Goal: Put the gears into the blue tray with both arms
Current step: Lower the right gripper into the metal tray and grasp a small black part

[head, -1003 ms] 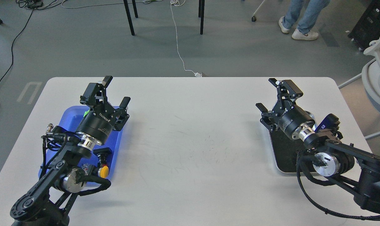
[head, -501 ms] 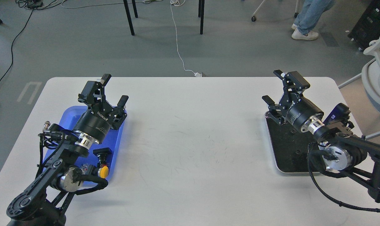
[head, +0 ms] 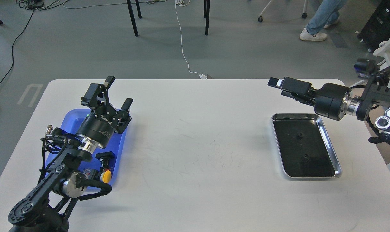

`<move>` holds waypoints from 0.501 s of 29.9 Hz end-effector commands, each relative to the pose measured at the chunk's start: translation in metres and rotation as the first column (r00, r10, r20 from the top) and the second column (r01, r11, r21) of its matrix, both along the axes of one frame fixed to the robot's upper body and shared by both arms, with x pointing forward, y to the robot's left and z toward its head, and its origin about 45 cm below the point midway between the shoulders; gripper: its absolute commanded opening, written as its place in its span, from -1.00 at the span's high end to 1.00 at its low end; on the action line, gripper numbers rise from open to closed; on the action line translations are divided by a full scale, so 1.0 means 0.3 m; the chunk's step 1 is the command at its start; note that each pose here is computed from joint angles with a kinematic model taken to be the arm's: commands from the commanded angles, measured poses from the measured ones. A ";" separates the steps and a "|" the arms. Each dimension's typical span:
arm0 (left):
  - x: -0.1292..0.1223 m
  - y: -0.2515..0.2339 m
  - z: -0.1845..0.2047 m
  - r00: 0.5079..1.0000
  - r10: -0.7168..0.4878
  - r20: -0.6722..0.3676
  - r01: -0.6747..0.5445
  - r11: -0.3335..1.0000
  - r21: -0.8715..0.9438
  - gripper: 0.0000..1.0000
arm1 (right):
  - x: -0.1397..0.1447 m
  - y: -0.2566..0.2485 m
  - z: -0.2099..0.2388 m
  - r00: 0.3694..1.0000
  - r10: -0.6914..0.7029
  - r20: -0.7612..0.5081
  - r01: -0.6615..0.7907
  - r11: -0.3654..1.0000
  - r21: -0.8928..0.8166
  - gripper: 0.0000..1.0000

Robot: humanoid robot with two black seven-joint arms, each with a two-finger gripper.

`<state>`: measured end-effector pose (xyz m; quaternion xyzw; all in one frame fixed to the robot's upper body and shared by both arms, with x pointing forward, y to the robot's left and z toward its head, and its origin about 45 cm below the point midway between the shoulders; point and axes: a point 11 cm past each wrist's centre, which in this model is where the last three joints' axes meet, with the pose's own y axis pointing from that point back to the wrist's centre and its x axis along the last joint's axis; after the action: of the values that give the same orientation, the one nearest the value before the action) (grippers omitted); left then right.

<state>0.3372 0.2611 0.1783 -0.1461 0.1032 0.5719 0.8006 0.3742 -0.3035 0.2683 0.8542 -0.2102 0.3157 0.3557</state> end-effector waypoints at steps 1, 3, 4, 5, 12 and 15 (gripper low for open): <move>0.002 0.003 0.015 1.000 -0.005 0.011 0.005 1.000 0.007 -0.96 | -0.003 -0.015 0.014 0.990 0.143 0.015 -0.136 0.963 -0.231 -0.98; 0.005 0.001 0.020 1.000 -0.007 0.015 0.006 1.000 0.006 -0.96 | -0.016 -0.032 -0.001 0.975 0.221 -0.012 -0.211 0.911 -0.355 -0.98; 0.006 0.003 0.021 1.000 -0.005 0.016 0.005 1.000 0.006 -0.96 | -0.025 -0.048 -0.013 0.965 0.260 -0.033 -0.249 0.874 -0.418 -0.98; 0.005 0.001 0.020 1.000 -0.007 0.015 0.006 1.000 0.006 -0.96 | -0.036 -0.069 -0.028 0.950 0.305 -0.063 -0.296 0.820 -0.490 -0.97; 0.000 -0.010 0.029 1.000 -0.013 0.023 0.013 1.000 -0.003 -0.96 | 0.034 -0.228 -0.067 0.938 0.317 -0.141 -0.318 0.621 -0.716 -0.94; 0.000 -0.009 0.029 1.000 -0.013 0.022 0.013 1.000 -0.001 -0.96 | 0.074 -0.239 -0.129 0.933 0.322 -0.160 -0.326 0.569 -0.755 -0.89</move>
<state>0.3373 0.2582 0.1871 -0.1529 0.0955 0.5649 0.8052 0.3850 -0.3714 0.2443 0.6644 0.0898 0.4298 0.6048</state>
